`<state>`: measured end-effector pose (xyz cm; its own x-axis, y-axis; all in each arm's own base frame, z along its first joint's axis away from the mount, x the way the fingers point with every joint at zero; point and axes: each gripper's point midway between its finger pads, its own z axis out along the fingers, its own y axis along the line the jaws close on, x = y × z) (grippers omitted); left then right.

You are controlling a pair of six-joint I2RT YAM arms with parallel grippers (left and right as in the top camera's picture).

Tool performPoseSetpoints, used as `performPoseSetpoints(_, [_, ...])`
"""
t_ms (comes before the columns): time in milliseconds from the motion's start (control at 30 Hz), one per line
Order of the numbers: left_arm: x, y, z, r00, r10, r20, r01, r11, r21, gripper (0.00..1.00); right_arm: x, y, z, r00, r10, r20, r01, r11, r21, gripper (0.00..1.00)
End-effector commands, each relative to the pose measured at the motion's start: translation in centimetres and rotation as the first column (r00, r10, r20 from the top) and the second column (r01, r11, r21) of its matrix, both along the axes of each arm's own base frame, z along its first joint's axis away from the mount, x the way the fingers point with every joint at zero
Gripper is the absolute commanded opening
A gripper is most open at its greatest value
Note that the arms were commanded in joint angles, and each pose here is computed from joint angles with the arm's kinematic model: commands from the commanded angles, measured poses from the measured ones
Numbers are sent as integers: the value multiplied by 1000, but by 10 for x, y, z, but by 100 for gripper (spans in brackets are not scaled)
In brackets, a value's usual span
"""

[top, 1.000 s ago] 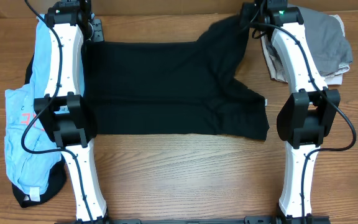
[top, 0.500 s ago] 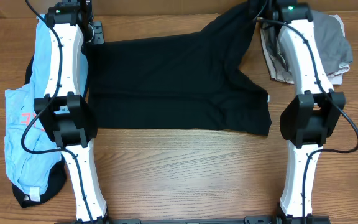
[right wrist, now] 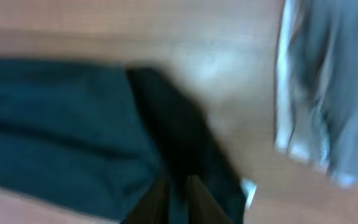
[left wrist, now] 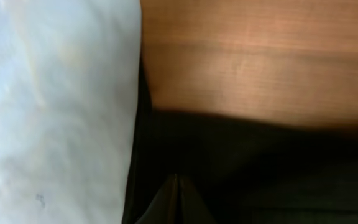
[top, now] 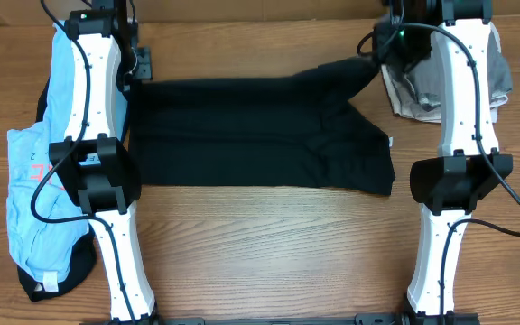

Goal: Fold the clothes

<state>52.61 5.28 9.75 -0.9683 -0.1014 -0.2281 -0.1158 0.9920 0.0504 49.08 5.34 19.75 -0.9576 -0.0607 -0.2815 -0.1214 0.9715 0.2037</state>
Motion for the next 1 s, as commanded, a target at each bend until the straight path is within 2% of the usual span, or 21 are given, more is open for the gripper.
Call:
performPoseSetpoints(0, [-10, 7, 1, 999, -12, -38, 13, 1000, 8, 4, -3, 5, 24, 999, -21, 38, 18, 997, 75, 14])
performPoseSetpoints(100, [-29, 5, -2, 993, -13, -117, 13, 1000, 0, 4, -5, 16, 28, 999, -29, 24, 25, 989, 147, 13])
performPoseSetpoints(300, [-60, 6, -3, 971, -10, -241, 10, 1000, 1, 4, -5, 17, 28, 998, -65, 8, 63, 985, 162, 13])
performPoseSetpoints(333, [-62, 5, -3, 968, -10, -250, 10, 1000, 0, 4, -5, 17, 28, 998, -65, 8, 62, 985, 162, 16])
performPoseSetpoints(367, [-63, 5, -3, 967, -9, -253, 10, 1000, 0, 4, -4, 17, 27, 998, -60, 10, 58, 985, 161, 20])
performPoseSetpoints(467, [-58, 6, -3, 972, -9, -233, 9, 1000, 0, 4, 3, 31, 18, 996, 70, 59, -76, 990, 119, 47])
performPoseSetpoints(500, [-55, 5, -3, 975, -9, -222, 9, 1000, -3, 4, 7, 33, 12, 992, 101, 75, -107, 991, 83, 60])
performPoseSetpoints(567, [-50, 3, -3, 979, -14, -201, 11, 1000, -15, 4, 18, 32, -1, 989, 113, 95, -113, 994, -6, 72])
performPoseSetpoints(633, [-45, 1, -3, 983, -16, -184, 13, 1000, -19, 4, 25, 35, -12, 988, 118, 96, -115, 993, -36, 74])
performPoseSetpoints(833, [-39, 2, -3, 987, -15, -157, 13, 1000, -16, 4, 14, 54, -56, 983, 182, 5, -182, 982, 43, 68])
performPoseSetpoints(967, [-36, 2, -3, 989, -15, -147, 13, 1000, -15, 4, 10, 62, -85, 970, 241, -23, -240, 970, 41, 68])
